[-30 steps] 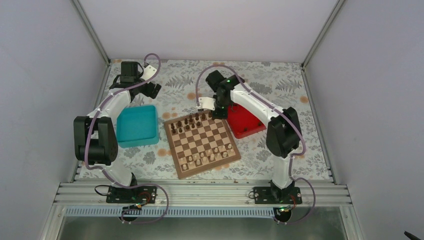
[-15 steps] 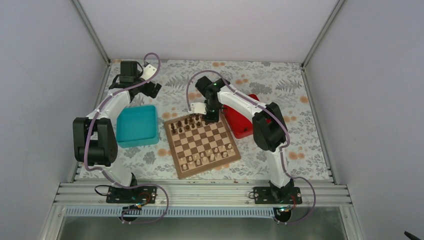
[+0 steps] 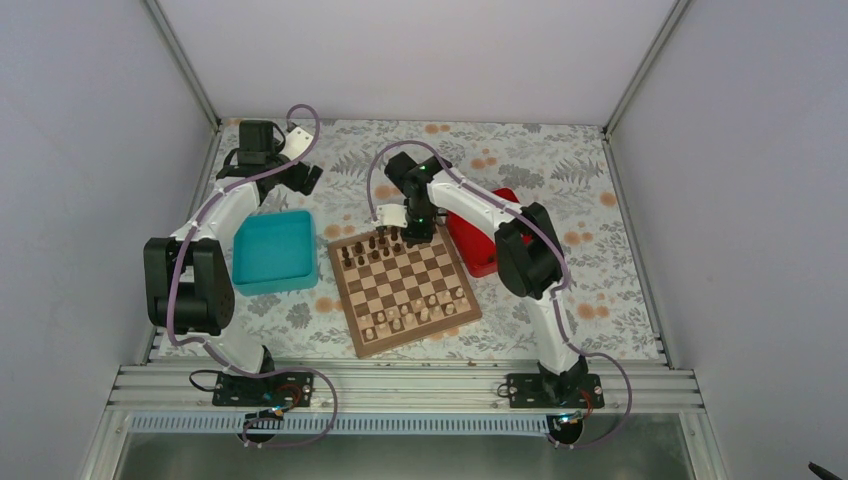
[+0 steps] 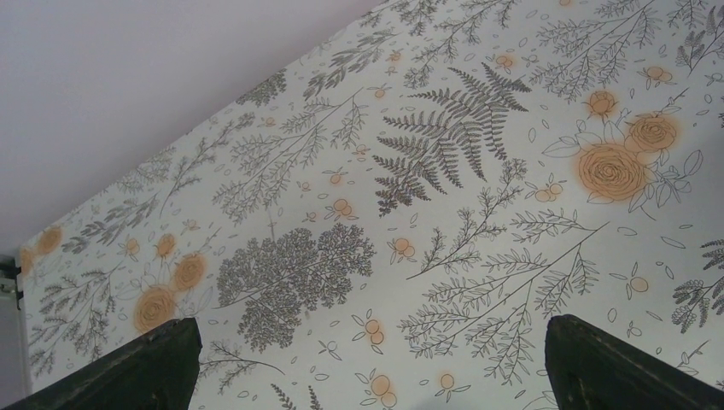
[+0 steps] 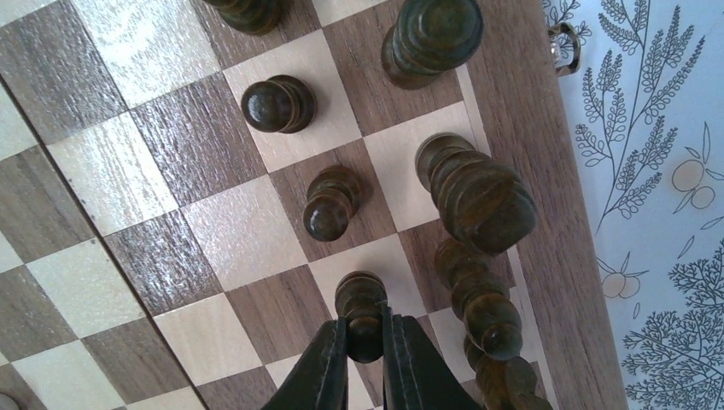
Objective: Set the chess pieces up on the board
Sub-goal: Place the chess piece on the chessboard.
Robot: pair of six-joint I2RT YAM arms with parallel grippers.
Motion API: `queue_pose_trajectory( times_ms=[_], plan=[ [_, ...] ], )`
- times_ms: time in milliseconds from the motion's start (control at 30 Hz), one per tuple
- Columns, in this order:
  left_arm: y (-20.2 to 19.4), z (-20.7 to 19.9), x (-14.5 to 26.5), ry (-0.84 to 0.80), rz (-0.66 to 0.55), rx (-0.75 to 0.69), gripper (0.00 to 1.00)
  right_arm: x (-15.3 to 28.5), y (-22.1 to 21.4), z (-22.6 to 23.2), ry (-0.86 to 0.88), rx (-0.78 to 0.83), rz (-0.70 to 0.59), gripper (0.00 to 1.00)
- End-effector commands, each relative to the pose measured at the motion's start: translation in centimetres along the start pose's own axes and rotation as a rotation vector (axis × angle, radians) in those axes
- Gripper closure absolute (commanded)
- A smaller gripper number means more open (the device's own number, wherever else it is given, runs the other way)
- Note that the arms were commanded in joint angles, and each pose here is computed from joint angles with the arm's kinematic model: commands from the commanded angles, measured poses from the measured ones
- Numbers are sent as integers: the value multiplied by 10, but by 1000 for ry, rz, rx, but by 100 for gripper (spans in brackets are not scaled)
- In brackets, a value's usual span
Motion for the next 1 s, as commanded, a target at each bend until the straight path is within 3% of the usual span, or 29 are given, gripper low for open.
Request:
queue_pose_trajectory(
  times_ms=[0,333,533,767,967],
  plan=[
    [13,2,10,4,-53,-6,0,-4,3,-2,-4,-9,13,90],
    [11,1,8,0,-51,-7,0,-11,0,-1,10,-10,28,88],
    [11,1,8,-2,-50,-8,0,-9,-2,-3,-4,-18,28,79],
    [11,1,9,1,-51,-8,0,21,-8,-2,-32,-38,12,72],
    [12,0,11,-5,-59,-4,0,77,-23,9,-66,-68,-21,64]
  ],
)
Point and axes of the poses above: each gripper's point midway between its finger pads, its own x axis back along the fingers, its own z axis along the line the jaws close on, y = z × x, the point moved 6 cm from there along x, back along the fingers, and after that the axes turned 14 degrees about -x, right-handed, at the moved point
